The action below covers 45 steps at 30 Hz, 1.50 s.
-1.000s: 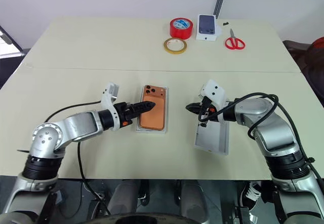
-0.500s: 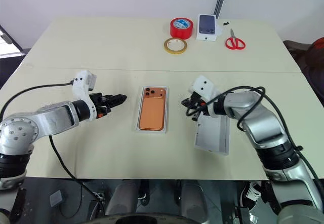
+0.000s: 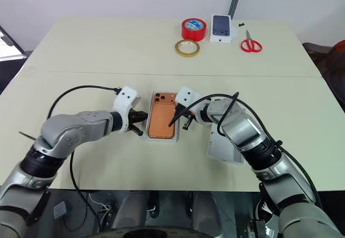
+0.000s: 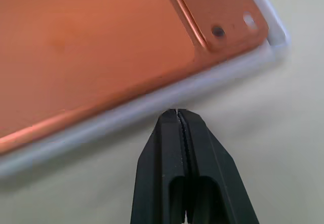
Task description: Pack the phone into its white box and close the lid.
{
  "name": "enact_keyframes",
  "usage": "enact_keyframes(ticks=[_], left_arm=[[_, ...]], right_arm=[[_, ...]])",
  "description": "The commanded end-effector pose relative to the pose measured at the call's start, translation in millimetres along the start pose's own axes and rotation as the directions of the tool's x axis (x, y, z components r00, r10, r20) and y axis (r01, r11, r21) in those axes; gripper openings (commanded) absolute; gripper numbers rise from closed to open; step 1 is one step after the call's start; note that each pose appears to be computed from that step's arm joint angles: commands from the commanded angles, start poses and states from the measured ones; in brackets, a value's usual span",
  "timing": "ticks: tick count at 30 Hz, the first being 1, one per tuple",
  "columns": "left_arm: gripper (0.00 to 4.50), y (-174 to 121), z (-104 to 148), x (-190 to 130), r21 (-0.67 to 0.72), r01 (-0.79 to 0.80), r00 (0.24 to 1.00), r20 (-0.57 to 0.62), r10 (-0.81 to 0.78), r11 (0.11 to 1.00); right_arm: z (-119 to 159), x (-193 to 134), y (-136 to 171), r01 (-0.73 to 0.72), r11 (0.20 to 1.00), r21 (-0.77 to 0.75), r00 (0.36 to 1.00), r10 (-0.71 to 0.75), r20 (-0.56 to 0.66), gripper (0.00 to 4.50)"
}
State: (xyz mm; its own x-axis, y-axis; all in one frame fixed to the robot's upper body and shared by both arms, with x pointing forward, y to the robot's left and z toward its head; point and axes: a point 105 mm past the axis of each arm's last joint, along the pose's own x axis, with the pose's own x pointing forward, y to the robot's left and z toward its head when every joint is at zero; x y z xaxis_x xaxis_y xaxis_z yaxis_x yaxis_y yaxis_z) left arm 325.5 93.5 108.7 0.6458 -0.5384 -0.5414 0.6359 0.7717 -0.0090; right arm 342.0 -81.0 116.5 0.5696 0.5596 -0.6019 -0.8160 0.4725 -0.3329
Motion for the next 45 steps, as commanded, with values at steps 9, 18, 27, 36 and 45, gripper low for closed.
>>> enact_keyframes(ticks=[9, 18, 27, 36, 45], left_arm=[[0.07, -79.2, 24.9, 25.8, 0.063, 0.310, 0.950, 0.003, -0.311, 0.949], [0.07, -146.7, 26.8, 42.3, 0.142, 0.530, 0.848, -0.084, -0.524, 0.836], [0.07, -163.4, 23.4, 45.5, 0.146, 0.586, 0.811, -0.115, -0.574, 0.797], [0.07, -146.1, 24.0, 49.7, 0.138, 0.546, 0.837, -0.112, -0.535, 0.826], [0.07, -119.1, 29.3, 54.9, 0.092, 0.471, 0.882, -0.067, -0.467, 0.877]], right_arm=[[-7.9, -39.1, 11.8, -0.062, 0.997, -0.051, 0.998, 0.061, -0.006, 0.00], [-49.6, -77.8, 18.2, -0.041, 0.999, 0.012, 0.990, 0.042, -0.134, 0.00], [-72.2, -98.7, 9.8, 0.014, 0.999, 0.043, 0.977, -0.004, -0.212, 0.00], [-78.9, -105.2, -2.6, 0.063, 0.997, 0.036, 0.970, -0.053, -0.236, 0.00], [-82.2, -115.1, -13.8, 0.079, 0.996, 0.030, 0.969, -0.069, -0.239, 0.00]])
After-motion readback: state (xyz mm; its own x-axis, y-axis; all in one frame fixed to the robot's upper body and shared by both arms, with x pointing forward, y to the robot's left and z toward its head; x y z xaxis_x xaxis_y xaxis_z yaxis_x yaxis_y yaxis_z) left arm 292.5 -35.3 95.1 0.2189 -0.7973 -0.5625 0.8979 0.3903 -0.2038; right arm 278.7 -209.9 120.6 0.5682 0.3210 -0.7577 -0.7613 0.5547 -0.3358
